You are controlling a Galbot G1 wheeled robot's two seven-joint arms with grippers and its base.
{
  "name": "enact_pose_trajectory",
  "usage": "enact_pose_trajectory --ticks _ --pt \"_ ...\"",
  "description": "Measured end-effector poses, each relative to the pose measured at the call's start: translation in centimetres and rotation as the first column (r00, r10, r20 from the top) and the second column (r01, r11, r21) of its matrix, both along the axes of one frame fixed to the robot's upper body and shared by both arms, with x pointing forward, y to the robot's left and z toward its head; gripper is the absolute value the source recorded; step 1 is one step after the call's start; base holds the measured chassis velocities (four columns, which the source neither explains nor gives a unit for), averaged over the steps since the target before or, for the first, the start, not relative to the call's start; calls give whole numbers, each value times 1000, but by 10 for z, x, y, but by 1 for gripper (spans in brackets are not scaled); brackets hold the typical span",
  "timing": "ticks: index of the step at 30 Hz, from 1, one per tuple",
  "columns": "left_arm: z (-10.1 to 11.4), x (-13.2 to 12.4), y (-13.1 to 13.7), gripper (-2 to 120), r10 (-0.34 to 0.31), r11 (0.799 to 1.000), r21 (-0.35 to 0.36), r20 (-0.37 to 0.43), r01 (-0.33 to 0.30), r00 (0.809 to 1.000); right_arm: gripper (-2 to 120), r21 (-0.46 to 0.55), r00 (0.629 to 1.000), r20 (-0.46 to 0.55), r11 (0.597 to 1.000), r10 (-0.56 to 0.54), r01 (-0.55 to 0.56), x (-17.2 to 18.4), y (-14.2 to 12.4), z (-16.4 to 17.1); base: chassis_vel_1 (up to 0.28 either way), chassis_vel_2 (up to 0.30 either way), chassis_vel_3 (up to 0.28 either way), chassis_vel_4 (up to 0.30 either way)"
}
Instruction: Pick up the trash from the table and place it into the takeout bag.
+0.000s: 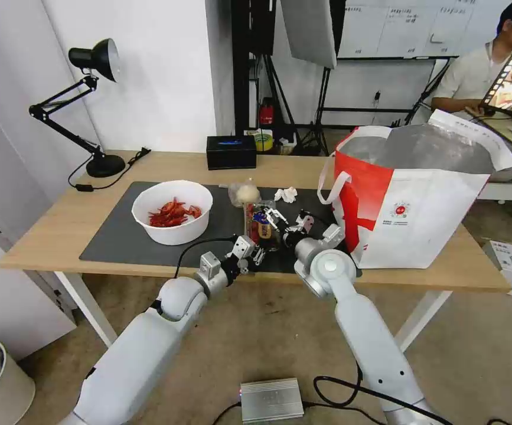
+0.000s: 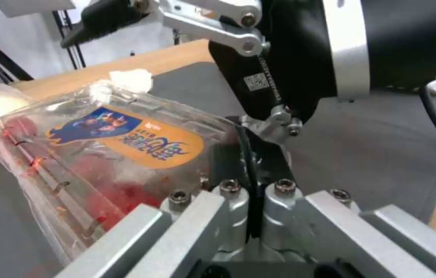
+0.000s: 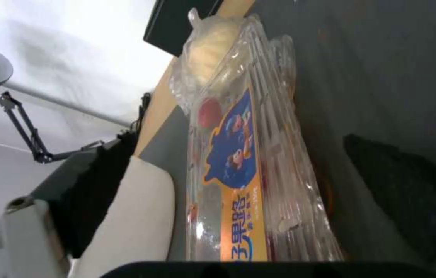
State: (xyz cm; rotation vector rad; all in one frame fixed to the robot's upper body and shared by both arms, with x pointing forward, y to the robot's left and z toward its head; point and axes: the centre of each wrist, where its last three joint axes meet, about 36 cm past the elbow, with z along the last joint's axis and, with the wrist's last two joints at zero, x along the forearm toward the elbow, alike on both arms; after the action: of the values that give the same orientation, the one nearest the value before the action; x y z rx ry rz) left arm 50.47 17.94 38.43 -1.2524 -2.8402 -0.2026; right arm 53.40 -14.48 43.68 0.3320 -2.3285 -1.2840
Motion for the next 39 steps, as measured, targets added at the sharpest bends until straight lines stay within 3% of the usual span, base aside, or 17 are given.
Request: enact_pose_trajectory --ticks 3,8,11,13,14,16,18,25,33,39 --pt "-1 0 0 0 0 1000 -2 0 0 1000 82 -6 1000 -4 1000 1 -1 1 2 -1 0 0 0 0" --pt "-2 -1 -1 0 0 1000 -4 0 0 1000 68 -9 1000 -9 1000 0 0 2 4 -2 0 0 0 0" --pt "-2 -1 -1 0 0 1000 -6 -1 0 1000 53 -14 1000 -13 1000 -2 2 3 5 -3 0 0 0 0" --pt "-2 -1 -1 0 0 1000 -5 -1 0 1000 50 -15 1000 -14 1000 -2 2 3 5 -3 0 0 0 0" --pt "-2 -1 -1 0 0 1000 -5 -1 0 1000 42 -17 1000 -15 1000 -3 2 3 5 -4 0 0 0 0" --pt "-2 -1 -1 0 0 1000 -6 0 0 1000 39 -18 1000 -15 1000 -3 3 3 5 -4 0 0 0 0" --pt "-2 -1 -2 0 0 1000 -7 0 0 1000 27 -20 1000 -16 1000 -3 3 3 5 -4 0 0 0 0" --pt "-2 0 -3 0 -3 1000 -10 2 3 1000 4 -24 1000 -22 1000 -6 6 4 5 -6 0 0 0 0" --pt "-2 -1 -4 0 -1 1000 -17 4 1 1000 0 -23 1000 -24 1000 -8 8 4 5 -6 0 0 0 0" --pt "3 -4 -4 24 -6 999 -36 8 6 1000 0 -23 1000 -26 1000 -13 12 3 4 -9 0 0 0 0"
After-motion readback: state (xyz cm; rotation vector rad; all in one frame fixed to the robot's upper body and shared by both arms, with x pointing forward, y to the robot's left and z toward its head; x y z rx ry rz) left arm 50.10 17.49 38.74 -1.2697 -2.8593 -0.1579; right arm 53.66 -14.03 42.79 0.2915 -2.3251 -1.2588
